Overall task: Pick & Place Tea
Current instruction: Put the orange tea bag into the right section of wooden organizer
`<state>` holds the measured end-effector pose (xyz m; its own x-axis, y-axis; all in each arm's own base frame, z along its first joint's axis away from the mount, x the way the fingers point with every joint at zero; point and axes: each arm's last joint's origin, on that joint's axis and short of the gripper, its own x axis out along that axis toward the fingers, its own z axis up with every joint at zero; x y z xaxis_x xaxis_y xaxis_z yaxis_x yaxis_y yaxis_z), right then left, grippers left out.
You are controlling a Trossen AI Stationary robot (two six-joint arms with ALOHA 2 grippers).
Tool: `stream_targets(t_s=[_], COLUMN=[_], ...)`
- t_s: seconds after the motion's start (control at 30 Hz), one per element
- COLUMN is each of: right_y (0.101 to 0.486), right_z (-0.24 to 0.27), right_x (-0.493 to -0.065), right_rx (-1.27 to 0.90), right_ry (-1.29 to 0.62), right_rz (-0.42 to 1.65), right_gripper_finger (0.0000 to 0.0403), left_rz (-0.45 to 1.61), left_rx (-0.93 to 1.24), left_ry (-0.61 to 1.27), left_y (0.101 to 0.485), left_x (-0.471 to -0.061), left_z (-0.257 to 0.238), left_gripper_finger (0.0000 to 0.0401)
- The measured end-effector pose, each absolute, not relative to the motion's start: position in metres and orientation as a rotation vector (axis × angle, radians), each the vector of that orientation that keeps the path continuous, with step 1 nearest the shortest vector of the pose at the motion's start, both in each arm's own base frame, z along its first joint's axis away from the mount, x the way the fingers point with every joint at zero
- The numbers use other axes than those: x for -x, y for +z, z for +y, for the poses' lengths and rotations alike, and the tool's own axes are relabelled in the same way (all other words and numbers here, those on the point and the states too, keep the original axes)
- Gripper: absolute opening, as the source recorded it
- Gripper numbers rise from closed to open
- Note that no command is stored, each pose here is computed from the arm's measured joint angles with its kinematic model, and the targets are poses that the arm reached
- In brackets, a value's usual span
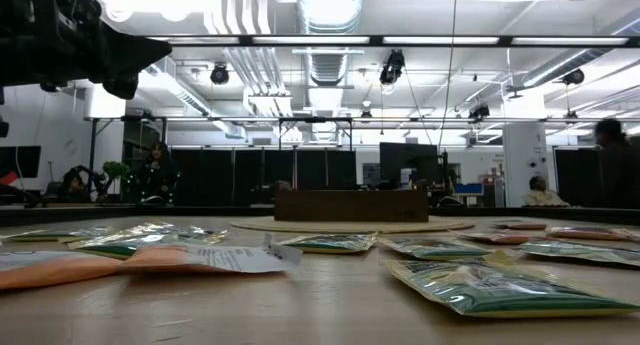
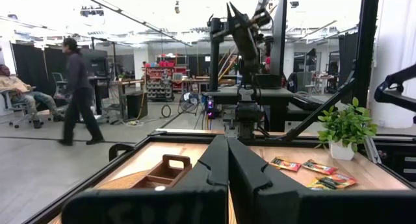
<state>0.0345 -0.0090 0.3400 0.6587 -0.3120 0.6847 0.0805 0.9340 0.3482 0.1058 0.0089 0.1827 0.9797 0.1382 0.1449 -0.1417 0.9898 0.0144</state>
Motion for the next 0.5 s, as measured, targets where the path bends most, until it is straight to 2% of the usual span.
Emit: stream_targets(t_s=[0.17,0.5], right_y=[0.379,0.434], right_z=[-0.009,-0.009], right_x=[-0.034,-0.066], right_rx=[-0.27,-0.216], right_ry=[-0.241,-0.28], right_rz=[-0.781,-0.441], right_gripper_finger=[0.0027,0.0027], left_rz=[-0.144,-0.144], left_rx=[-0.025,-0.025], left_ry=[0.141,0.141], left_y=[0.183,0.183], left_x=[-0.106,-0.106], left_z=[0.009,0.009], left_gripper_finger=[0.0,0.0])
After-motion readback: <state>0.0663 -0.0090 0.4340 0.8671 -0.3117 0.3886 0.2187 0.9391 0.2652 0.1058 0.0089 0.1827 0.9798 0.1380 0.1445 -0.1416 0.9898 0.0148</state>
